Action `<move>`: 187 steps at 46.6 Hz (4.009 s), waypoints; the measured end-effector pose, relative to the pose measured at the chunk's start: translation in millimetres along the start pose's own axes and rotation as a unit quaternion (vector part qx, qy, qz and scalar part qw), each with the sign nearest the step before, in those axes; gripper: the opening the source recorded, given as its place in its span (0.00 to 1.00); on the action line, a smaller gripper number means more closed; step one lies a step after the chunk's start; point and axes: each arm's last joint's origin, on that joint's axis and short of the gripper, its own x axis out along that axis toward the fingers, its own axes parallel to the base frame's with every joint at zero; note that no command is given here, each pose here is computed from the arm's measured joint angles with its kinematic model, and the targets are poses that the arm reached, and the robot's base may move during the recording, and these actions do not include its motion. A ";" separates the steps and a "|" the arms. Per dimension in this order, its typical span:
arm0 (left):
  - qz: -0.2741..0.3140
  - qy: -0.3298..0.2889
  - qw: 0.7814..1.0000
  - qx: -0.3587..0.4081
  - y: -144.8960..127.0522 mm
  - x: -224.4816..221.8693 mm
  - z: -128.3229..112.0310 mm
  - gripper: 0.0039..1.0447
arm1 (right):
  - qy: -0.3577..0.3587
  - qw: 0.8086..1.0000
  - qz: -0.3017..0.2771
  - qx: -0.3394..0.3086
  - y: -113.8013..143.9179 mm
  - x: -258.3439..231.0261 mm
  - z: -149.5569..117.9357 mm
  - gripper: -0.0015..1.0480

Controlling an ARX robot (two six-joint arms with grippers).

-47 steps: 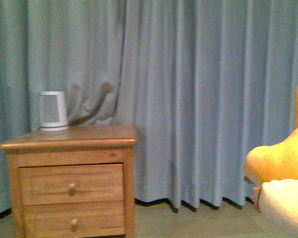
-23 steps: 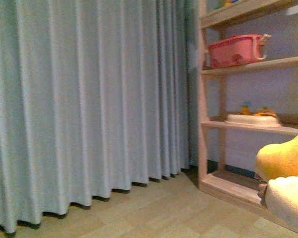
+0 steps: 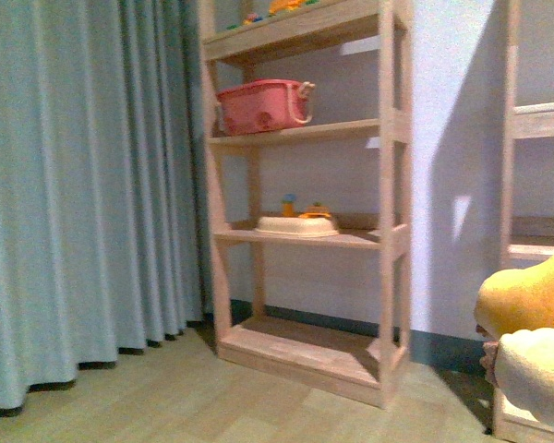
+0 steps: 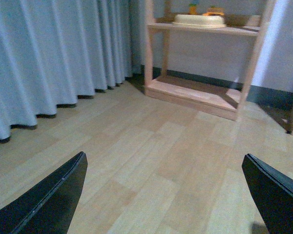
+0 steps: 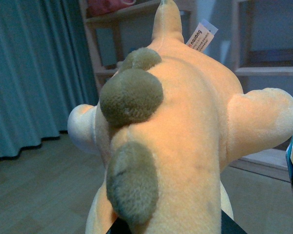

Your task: Put away toys

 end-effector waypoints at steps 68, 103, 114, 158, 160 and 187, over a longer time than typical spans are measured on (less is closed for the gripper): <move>-0.001 0.000 1.000 0.000 0.0 0.0 0.0 0.94 | 0.000 1.000 -0.001 0.000 -0.2 0.0 0.0 0.07; -0.001 0.000 1.000 0.000 0.0 0.0 0.0 0.94 | 0.000 1.000 -0.001 0.000 -0.2 0.1 0.0 0.07; -0.001 0.000 1.000 0.000 0.0 0.0 0.0 0.94 | 0.000 1.000 -0.001 0.000 -0.2 0.0 0.0 0.07; -0.001 0.000 1.000 0.000 0.0 0.0 0.0 0.94 | 0.000 1.000 -0.001 0.000 -0.2 0.0 0.0 0.07; -0.001 0.000 1.000 0.000 0.0 0.0 0.0 0.94 | 0.000 1.000 -0.001 0.000 -0.2 0.0 0.0 0.07; -0.001 0.000 1.000 0.000 0.0 0.0 0.0 0.94 | -0.024 0.998 0.024 -0.044 -5.4 22.0 86.7 0.07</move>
